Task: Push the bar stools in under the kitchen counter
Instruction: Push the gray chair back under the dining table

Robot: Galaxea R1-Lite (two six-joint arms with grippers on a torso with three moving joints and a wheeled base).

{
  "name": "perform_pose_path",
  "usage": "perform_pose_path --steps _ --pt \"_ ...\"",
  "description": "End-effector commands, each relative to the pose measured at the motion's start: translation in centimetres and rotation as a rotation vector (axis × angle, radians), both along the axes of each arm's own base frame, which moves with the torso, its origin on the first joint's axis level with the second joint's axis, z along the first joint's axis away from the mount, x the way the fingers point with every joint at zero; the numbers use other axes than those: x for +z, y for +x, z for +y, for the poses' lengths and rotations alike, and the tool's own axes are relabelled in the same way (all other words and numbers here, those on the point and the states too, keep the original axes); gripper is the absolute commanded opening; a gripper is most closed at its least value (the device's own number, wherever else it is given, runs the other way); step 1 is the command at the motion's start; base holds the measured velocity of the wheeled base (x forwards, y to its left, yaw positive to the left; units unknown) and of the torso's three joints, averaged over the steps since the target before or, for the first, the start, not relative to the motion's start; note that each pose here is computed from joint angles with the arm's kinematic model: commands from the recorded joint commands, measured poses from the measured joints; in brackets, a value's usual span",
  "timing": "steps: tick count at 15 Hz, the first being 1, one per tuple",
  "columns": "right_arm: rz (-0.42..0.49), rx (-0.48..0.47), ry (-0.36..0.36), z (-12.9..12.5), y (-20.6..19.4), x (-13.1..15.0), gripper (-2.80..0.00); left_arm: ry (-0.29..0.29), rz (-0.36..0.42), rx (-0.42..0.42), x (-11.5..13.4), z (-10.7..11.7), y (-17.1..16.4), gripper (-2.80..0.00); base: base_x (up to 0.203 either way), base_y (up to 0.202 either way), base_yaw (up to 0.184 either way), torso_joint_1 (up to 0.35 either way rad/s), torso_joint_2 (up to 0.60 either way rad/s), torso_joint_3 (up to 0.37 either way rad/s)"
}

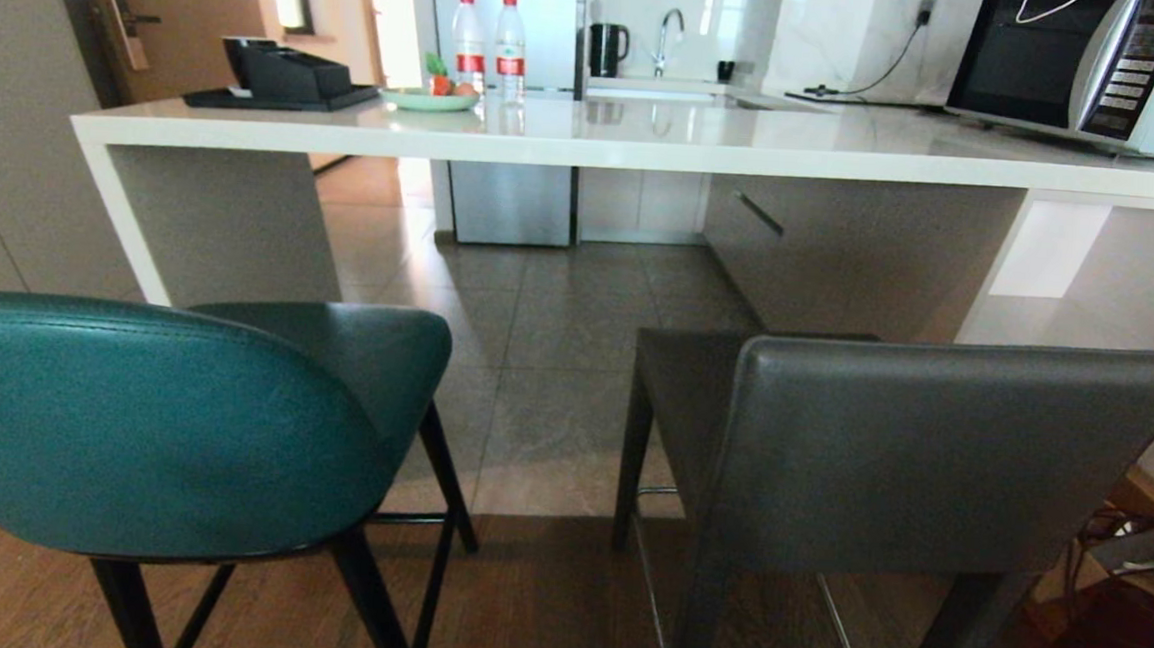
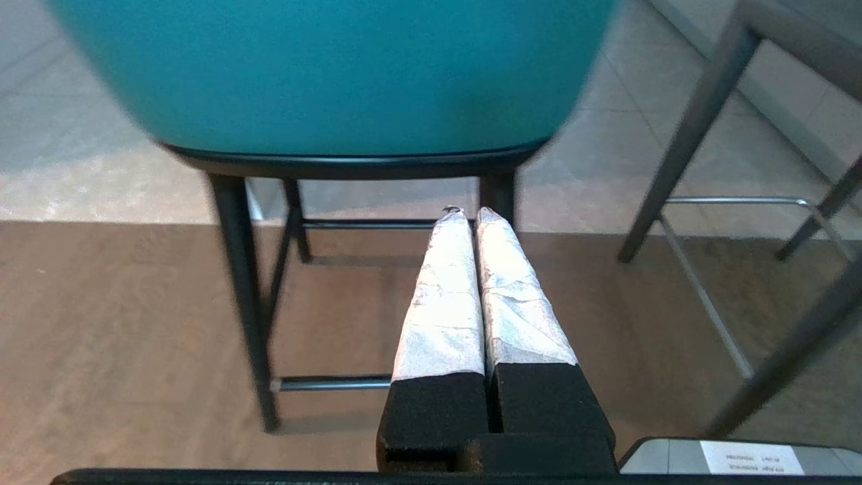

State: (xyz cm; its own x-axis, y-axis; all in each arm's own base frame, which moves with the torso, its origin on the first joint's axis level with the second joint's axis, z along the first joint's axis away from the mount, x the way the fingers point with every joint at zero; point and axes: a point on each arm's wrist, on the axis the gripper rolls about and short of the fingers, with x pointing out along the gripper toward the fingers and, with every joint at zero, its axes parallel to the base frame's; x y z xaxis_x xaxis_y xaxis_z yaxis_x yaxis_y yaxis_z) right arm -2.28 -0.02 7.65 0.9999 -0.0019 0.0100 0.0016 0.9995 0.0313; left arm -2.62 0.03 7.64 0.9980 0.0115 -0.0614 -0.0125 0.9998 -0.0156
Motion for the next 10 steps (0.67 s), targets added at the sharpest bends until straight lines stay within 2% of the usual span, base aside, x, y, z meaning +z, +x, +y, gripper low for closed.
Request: perform_pose_path --steps 1,10 --pt "0.005 0.000 0.001 0.00 0.05 -0.12 -2.80 0.000 -0.002 0.002 -0.01 0.00 -0.02 -2.80 0.000 -0.195 -0.001 0.005 0.00 0.000" --pt "0.005 0.000 0.001 0.00 0.05 -0.12 -2.80 0.000 -0.002 0.001 -0.01 0.00 -0.02 -2.80 0.000 -0.195 0.001 0.004 0.00 0.003"
